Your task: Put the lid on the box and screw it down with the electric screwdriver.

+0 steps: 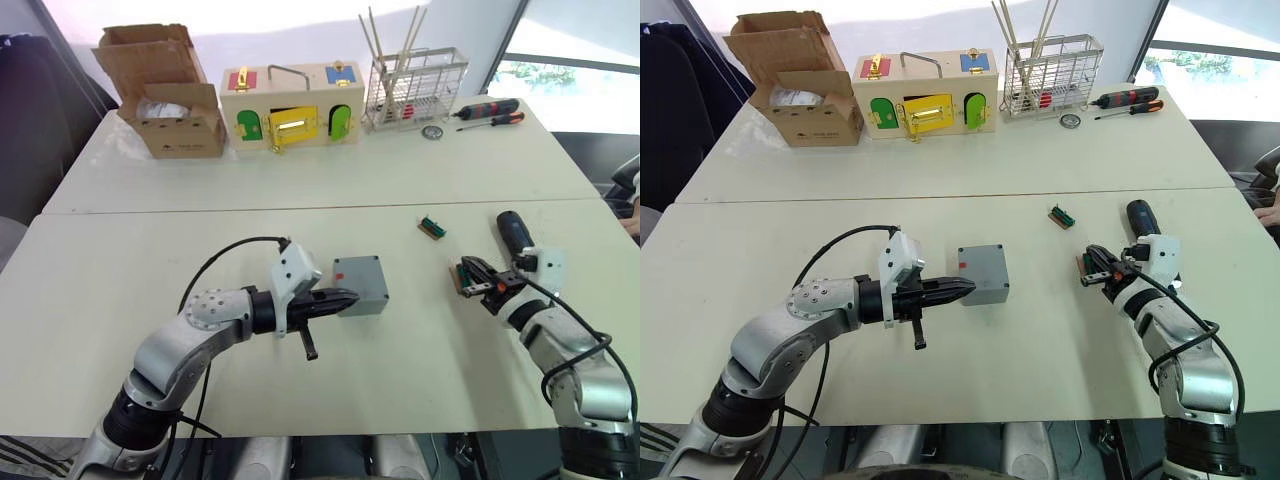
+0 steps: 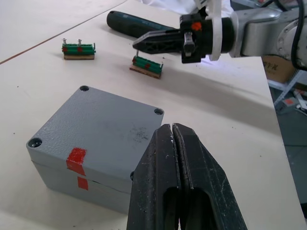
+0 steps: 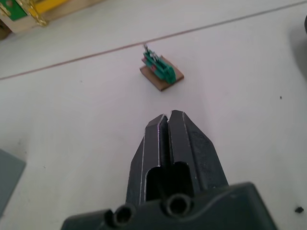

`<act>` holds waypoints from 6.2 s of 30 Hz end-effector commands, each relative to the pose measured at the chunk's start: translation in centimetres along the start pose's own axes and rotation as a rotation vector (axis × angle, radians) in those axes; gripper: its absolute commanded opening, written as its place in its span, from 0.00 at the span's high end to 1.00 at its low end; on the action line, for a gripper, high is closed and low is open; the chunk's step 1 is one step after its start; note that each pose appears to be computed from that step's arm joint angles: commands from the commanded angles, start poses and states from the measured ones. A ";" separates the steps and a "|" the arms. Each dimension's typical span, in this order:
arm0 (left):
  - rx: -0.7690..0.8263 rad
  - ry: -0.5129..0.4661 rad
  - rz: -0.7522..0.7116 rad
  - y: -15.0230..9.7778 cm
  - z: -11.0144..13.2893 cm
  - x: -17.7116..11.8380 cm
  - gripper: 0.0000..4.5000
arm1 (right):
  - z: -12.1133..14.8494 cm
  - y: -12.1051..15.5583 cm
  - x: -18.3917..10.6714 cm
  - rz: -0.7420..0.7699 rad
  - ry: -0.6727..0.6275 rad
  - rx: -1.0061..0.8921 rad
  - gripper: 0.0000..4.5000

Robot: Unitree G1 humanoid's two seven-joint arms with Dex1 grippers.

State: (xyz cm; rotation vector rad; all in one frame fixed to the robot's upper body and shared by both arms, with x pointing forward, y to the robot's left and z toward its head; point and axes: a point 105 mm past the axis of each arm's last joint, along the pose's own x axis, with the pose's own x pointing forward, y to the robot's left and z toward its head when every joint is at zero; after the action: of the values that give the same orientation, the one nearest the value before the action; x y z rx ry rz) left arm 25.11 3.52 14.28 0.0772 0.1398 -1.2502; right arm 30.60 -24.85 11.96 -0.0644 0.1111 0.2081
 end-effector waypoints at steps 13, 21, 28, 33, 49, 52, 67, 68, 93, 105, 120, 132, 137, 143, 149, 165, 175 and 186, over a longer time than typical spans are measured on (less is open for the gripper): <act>0.066 -0.002 0.105 4.0 1.7 -3.2 1.00 | 8.8 9.6 1.1 0.466 -0.192 -0.054 0.99; 0.085 0.039 0.125 4.0 1.3 -4.2 1.00 | 6.1 12.2 1.4 0.636 -0.078 -0.085 0.99; 0.077 0.034 0.128 3.6 1.2 -3.9 1.00 | 4.7 12.2 1.8 0.630 -0.049 -0.082 0.99; 0.080 0.032 0.130 3.6 1.2 -3.8 1.00 | 4.0 11.9 2.1 0.615 -0.038 -0.093 0.99; 0.076 0.027 0.133 3.4 1.1 -3.5 1.00 | 3.5 11.4 2.7 0.582 -0.038 -0.092 0.99; 0.075 0.029 0.136 3.4 1.0 -3.5 1.00 | 3.4 11.5 2.7 0.592 -0.030 -0.093 0.99; 0.072 0.025 0.133 3.3 0.8 -3.1 1.00 | 3.7 11.3 2.5 0.605 -0.021 -0.156 0.14; 0.075 0.022 0.129 3.3 0.9 -3.0 1.00 | 3.9 11.0 2.4 0.602 -0.018 -0.165 0.06; 0.195 -0.033 -0.151 -2.0 2.4 2.0 1.00 | 6.4 -8.8 -4.1 0.200 0.761 -0.007 0.00; 0.180 -0.056 -0.073 -2.5 2.2 2.1 1.00 | 4.2 -12.8 -1.5 0.156 0.972 -0.129 0.00; 0.151 -0.046 -0.008 -2.4 1.6 2.0 1.00 | 0.3 -11.9 -1.0 0.204 1.153 -0.101 0.59; 0.149 -0.028 0.042 -0.3 1.7 0.7 1.00 | 5.6 -13.1 2.3 0.065 0.779 -0.149 0.60; 0.051 -0.167 0.123 2.4 3.7 -1.2 1.00 | 13.8 -11.5 4.5 0.059 0.252 -0.076 0.60; 0.047 -0.121 0.101 3.1 3.3 -1.8 1.00 | 15.8 -3.5 2.4 0.093 -0.325 -0.023 0.60; 0.056 -0.093 0.106 3.5 2.4 -0.8 1.00 | 14.9 4.1 0.9 0.180 -0.536 0.228 0.60; 0.015 -0.109 0.143 4.3 0.5 1.9 1.00 | 13.2 11.0 1.1 0.338 -0.508 0.208 0.60; 0.031 -0.052 0.147 3.4 -0.9 2.2 1.00 | 12.1 12.0 1.4 0.393 -0.452 0.196 0.60; 0.034 -0.029 0.148 3.4 -1.5 2.0 1.00 | 11.2 12.2 1.9 0.399 -0.428 0.197 0.60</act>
State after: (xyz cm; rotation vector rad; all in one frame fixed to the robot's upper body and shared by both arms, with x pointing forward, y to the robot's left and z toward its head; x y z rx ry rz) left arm 29.17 2.96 12.85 0.0775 0.0697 -1.0971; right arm 31.71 -11.94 20.32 0.2115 -0.1957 0.5749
